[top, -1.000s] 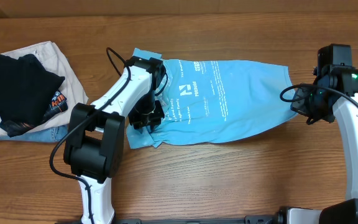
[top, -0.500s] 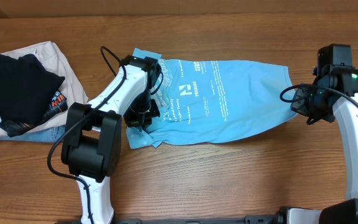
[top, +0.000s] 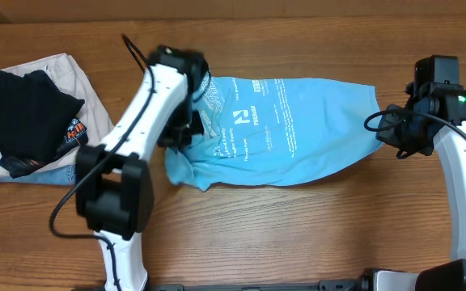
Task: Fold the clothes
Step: 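Lift the shirt high with both grippers and lay it flat forward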
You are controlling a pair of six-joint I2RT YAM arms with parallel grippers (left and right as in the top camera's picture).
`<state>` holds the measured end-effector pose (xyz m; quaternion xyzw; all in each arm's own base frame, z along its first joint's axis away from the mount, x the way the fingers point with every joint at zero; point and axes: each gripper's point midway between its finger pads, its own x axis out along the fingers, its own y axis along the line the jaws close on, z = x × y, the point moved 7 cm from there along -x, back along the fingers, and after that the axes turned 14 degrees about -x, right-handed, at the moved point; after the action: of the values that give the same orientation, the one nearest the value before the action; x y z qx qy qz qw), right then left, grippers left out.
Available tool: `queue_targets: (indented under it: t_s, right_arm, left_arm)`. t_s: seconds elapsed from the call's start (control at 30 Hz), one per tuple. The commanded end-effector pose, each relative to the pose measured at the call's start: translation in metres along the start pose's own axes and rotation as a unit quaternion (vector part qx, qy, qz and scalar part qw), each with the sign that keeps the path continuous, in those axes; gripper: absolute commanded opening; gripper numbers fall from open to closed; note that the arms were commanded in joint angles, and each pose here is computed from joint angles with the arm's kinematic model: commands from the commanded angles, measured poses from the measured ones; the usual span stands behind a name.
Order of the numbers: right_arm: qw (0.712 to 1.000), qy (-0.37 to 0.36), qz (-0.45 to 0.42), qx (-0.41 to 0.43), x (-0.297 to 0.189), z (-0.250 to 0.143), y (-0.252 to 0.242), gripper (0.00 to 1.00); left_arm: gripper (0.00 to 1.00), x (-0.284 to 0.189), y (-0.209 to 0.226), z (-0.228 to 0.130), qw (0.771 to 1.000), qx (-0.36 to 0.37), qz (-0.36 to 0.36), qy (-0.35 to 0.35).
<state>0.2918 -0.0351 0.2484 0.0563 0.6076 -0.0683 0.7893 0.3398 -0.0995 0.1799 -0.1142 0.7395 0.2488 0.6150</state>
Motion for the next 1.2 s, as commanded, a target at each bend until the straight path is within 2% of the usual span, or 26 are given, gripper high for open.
queue_targets:
  t_s: [0.0,0.2,0.23,0.33,0.57,0.73,0.9,0.97,1.07,1.17]
  right_arm:
    - [0.996,-0.088,0.018,-0.001,-0.05,0.009,0.003,0.04]
    - [0.982,-0.188,0.023,-0.001,-0.123,0.005,0.002,0.04]
    - [0.976,-0.216,0.019,0.0,-0.146,0.0,0.0,0.04]
    - [0.964,-0.264,0.009,0.004,-0.183,-0.009,-0.003,0.04]
    - [0.927,-0.374,0.012,0.01,-0.259,-0.038,-0.007,0.04]
    - [0.899,-0.436,-0.023,0.031,-0.298,-0.062,-0.018,0.04]
    - [0.871,-0.485,-0.055,0.054,-0.328,-0.08,-0.028,0.04]
    - [0.865,-0.496,-0.057,0.057,-0.333,-0.079,-0.029,0.04]
    - [0.865,-0.496,-0.057,0.057,-0.331,-0.068,-0.028,0.04]
    - [0.879,-0.47,-0.06,0.054,-0.316,-0.044,-0.026,0.04]
  left_arm:
    - [0.04,-0.081,0.042,0.002,0.992,-0.016,-0.074,-0.099]
    - [0.04,-0.149,0.114,-0.01,0.967,-0.069,-0.168,-0.176]
    - [0.04,-0.165,0.143,-0.017,0.954,-0.102,-0.194,-0.204]
    - [0.04,-0.185,0.182,-0.031,0.933,-0.132,-0.226,-0.246]
    - [0.04,-0.219,0.227,-0.072,0.882,-0.147,-0.295,-0.336]
    - [0.04,-0.246,0.248,-0.104,0.83,-0.153,-0.335,-0.42]
    - [0.05,-0.272,0.275,-0.134,0.756,-0.198,-0.363,-0.507]
    - [0.06,-0.279,0.278,-0.139,0.738,-0.205,-0.377,-0.52]
    - [0.06,-0.282,0.276,-0.134,0.733,-0.206,-0.382,-0.523]
    - [0.04,-0.28,0.263,-0.113,0.752,-0.197,-0.382,-0.5]
